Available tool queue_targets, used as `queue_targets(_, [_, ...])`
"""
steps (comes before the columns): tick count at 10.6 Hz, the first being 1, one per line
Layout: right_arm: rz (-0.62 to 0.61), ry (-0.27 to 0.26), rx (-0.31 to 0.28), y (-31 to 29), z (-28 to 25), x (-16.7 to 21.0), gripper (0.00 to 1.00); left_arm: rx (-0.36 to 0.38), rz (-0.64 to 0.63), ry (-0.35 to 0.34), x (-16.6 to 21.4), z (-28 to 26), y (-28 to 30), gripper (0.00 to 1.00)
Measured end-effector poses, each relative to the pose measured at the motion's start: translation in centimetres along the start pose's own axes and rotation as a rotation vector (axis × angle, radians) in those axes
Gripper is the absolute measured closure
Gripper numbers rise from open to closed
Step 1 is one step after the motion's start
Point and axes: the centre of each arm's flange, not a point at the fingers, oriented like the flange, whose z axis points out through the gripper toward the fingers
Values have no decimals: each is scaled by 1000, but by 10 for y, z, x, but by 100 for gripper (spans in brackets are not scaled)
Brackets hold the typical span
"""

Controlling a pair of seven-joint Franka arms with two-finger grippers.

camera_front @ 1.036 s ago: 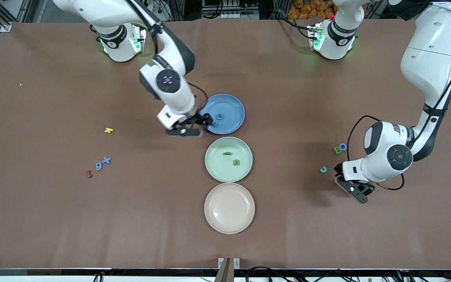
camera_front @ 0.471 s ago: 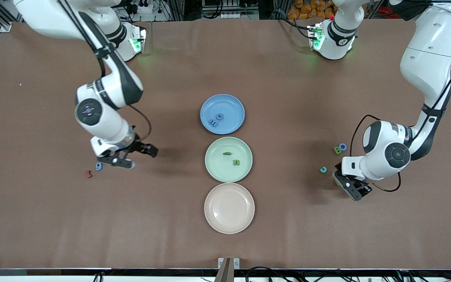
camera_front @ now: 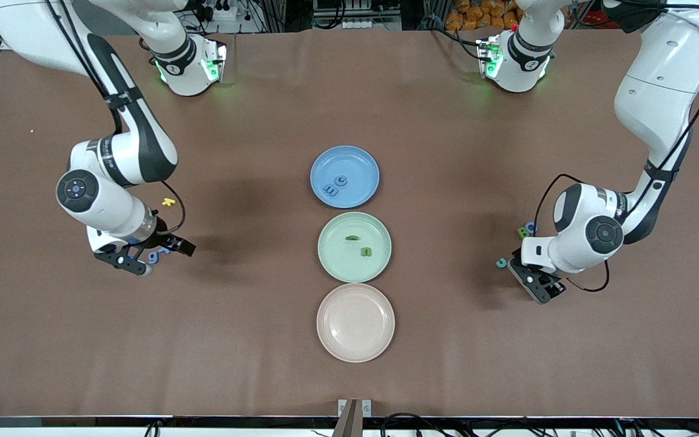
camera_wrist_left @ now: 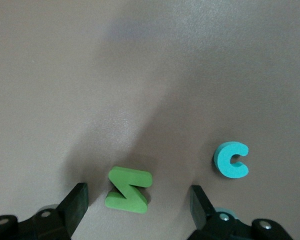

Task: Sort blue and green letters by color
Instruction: 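Grasp green N with the left gripper while the right gripper grasps blue x, then drop N on green plate with the left gripper while the right gripper drops x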

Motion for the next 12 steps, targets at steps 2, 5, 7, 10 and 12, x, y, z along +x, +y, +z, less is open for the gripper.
queue_targets(2, [-15,-23,-11,28,16,1,0,2,-1,2,0,-1,-1,14])
queue_targets(5, [-32,-30,-5,75,38,9,0,15,-2,8,0,-9,-3,52])
queue_targets(7, [-21,-6,14,83,52,12,0,23,-10,11,0,-14,-6,64])
queue_targets(10, [-16,10,36,84,76,10,0,-7,-148,10,19,-21,7,64])
queue_targets(12, [-15,16,46,86,91,2,0,-44,-246,1,60,-55,32,64])
